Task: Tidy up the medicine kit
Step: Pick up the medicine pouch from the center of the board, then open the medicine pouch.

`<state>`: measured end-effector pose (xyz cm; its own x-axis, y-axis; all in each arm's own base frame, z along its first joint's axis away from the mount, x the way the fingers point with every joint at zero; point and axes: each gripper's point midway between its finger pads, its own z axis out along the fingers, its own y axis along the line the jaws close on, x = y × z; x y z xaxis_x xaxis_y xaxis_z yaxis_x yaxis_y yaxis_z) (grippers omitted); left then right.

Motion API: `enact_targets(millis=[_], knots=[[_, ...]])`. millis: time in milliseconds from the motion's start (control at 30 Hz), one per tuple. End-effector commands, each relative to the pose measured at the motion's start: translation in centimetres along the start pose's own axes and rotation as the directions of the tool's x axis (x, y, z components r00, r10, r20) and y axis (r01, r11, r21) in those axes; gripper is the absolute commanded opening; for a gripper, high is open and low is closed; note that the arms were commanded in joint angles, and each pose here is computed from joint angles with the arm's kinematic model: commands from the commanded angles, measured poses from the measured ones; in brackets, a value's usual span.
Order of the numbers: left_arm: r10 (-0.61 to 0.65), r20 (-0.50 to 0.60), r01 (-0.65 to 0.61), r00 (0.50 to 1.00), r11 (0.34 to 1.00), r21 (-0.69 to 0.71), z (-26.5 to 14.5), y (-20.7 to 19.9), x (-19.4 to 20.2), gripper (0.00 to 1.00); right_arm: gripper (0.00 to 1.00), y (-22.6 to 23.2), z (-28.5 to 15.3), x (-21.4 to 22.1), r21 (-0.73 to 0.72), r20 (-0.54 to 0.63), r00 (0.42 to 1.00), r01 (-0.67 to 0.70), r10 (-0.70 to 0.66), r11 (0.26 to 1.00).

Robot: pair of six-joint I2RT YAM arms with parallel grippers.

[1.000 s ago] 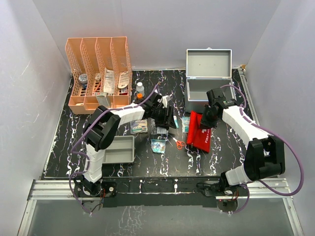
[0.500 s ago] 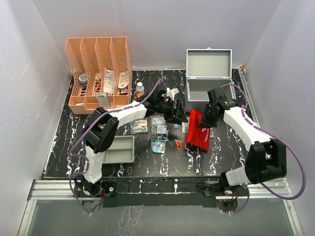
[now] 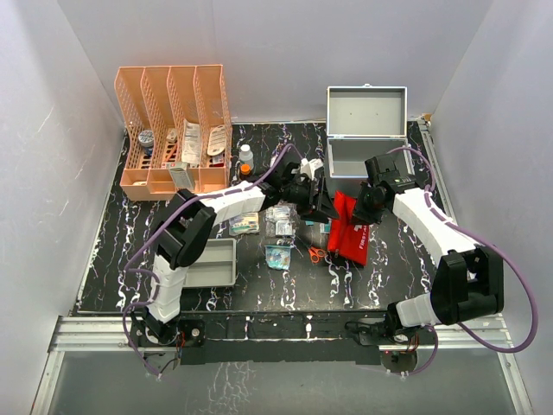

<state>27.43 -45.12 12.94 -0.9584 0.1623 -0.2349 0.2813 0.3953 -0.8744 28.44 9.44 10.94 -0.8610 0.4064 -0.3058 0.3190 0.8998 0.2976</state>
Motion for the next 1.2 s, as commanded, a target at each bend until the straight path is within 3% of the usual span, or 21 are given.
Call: enact_targets(millis=[0,700,933,1133,1167], knots=[[0.016,0.003,-0.016,1.000,0.999,0.034,0.7,-1.6,-0.7,0.56,0.00,1.8,-1.7,-1.9,-0.067,0.081,0.997,0.011,-0.005,0.998],[0.032,-0.018,-0.032,0.999,0.999,0.042,3.8,-1.4,-0.6,0.49,0.00,2.1,-2.4,-2.0,-0.086,0.099,0.995,0.009,0.000,0.996],[0.026,-0.017,-0.025,1.000,0.998,0.064,3.9,-1.8,-0.6,0.34,0.00,2.2,-2.6,-2.0,-0.095,0.102,0.995,0.009,0.001,0.995],[0.026,-0.023,-0.025,0.999,0.997,0.075,3.8,-2.0,-0.5,0.00,0.00,2.3,-2.5,-2.1,-0.097,0.102,0.995,0.009,0.001,0.995],[0.027,-0.024,-0.025,0.999,0.997,0.075,3.7,-2.0,-0.4,0.00,0.00,2.3,-2.5,-2.1,-0.096,0.102,0.995,0.008,0.002,0.995]])
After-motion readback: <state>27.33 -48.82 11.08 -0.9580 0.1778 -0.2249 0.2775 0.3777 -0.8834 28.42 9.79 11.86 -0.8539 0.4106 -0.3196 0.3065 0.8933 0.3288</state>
